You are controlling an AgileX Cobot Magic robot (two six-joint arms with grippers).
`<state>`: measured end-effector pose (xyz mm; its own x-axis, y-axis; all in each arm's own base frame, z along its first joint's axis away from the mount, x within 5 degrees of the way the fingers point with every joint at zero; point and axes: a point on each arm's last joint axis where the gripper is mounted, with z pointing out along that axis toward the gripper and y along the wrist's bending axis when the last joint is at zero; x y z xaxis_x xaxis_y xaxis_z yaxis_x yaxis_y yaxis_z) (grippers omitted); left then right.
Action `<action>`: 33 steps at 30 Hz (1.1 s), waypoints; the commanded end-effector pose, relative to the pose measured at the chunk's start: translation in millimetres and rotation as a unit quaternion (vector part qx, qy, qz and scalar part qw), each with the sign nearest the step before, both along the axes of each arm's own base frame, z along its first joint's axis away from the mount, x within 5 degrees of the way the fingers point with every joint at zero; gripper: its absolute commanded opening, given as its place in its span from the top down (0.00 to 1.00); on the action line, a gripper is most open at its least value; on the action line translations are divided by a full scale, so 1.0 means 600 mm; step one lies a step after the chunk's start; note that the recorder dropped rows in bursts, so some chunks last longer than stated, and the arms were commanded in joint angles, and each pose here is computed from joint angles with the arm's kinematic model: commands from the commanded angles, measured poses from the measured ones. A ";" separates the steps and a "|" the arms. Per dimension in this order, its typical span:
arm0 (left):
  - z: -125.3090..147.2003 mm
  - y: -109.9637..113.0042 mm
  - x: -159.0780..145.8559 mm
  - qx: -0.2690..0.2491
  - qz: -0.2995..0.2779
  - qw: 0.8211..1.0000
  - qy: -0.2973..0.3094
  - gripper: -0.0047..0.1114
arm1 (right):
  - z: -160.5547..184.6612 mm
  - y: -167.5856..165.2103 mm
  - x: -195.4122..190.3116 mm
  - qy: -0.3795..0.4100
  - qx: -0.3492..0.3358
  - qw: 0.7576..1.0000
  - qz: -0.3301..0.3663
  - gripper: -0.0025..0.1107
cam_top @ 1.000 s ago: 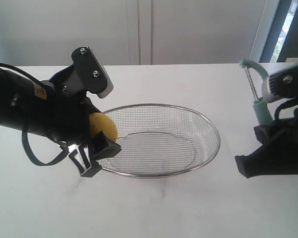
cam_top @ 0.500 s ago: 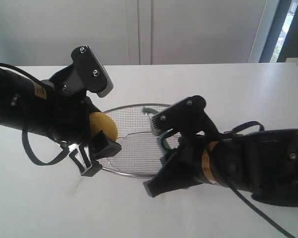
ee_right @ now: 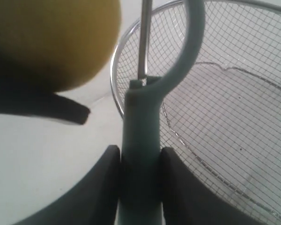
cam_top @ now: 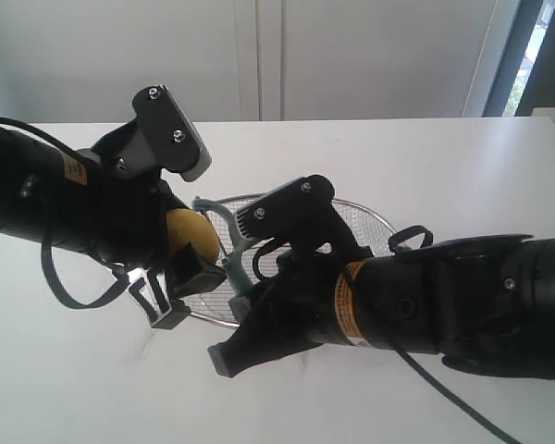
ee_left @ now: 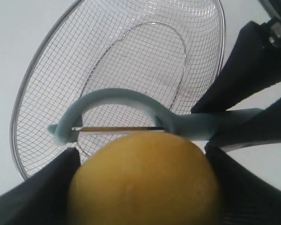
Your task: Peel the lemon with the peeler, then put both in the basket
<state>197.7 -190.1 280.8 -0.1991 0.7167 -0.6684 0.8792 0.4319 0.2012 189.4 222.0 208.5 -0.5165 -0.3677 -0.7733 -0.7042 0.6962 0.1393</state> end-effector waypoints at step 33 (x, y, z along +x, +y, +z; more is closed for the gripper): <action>0.005 -0.002 -0.002 -0.008 0.002 1.000 0.006 0.96 | 0.120 -0.089 -0.077 -0.072 -0.067 0.989 -0.114 0.98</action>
<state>197.7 -190.1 280.8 -0.1991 0.7167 -0.6684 0.8792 0.4319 0.2012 147.1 183.1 276.8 -0.4600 -0.3220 -0.8275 -0.5838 0.8119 0.0086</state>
